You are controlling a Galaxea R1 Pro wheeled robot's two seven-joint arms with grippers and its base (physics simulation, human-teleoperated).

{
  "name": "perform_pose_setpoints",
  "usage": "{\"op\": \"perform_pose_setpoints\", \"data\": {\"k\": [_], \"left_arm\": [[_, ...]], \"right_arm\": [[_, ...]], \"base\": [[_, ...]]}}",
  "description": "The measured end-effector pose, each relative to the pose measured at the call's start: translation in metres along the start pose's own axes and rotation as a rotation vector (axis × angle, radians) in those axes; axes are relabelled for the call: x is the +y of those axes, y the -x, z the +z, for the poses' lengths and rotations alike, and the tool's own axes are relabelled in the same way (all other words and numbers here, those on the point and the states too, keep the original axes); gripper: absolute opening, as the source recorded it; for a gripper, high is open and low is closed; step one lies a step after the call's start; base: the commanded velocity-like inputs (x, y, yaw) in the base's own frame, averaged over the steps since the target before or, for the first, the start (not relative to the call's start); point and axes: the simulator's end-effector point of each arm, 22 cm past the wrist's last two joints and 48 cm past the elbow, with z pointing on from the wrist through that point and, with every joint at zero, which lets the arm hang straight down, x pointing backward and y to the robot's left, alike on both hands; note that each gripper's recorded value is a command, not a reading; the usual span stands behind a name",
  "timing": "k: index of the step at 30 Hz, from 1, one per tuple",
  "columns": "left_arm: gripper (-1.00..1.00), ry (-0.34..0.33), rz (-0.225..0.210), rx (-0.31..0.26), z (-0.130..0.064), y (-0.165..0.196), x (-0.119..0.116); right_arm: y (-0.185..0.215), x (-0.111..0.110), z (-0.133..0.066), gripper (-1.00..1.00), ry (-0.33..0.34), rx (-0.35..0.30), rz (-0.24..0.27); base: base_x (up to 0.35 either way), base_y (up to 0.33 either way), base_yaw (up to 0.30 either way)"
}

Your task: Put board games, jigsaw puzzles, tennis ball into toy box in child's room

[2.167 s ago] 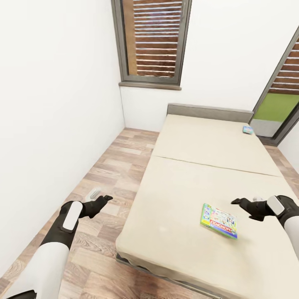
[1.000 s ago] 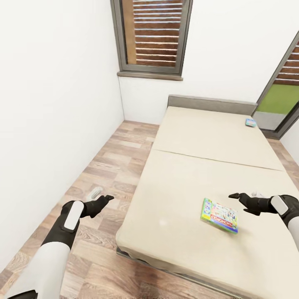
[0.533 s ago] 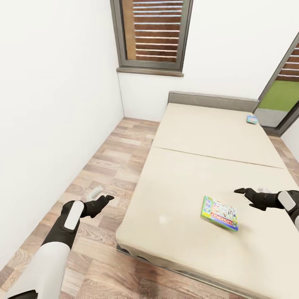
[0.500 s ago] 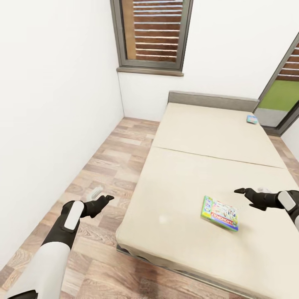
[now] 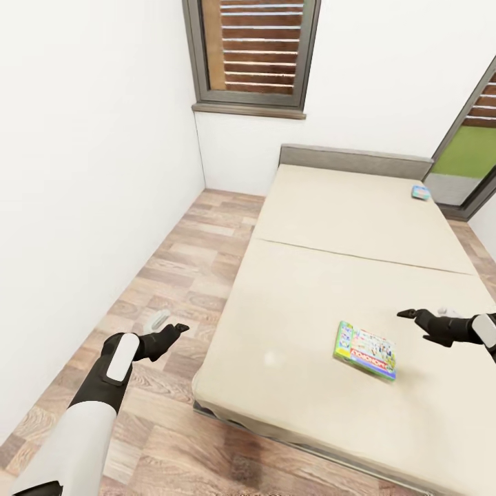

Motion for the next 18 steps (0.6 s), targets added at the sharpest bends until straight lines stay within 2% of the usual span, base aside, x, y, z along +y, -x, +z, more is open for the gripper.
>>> {"op": "perform_pose_setpoints", "data": {"k": [18], "left_arm": [[1.0, 0.034, -0.003, 0.015, 0.013, -0.008, 0.015]], "right_arm": [[-0.012, -0.013, 0.016, 1.0, -0.022, 0.015, -0.006]], "base": [[0.0, 0.0, 0.0]]}}
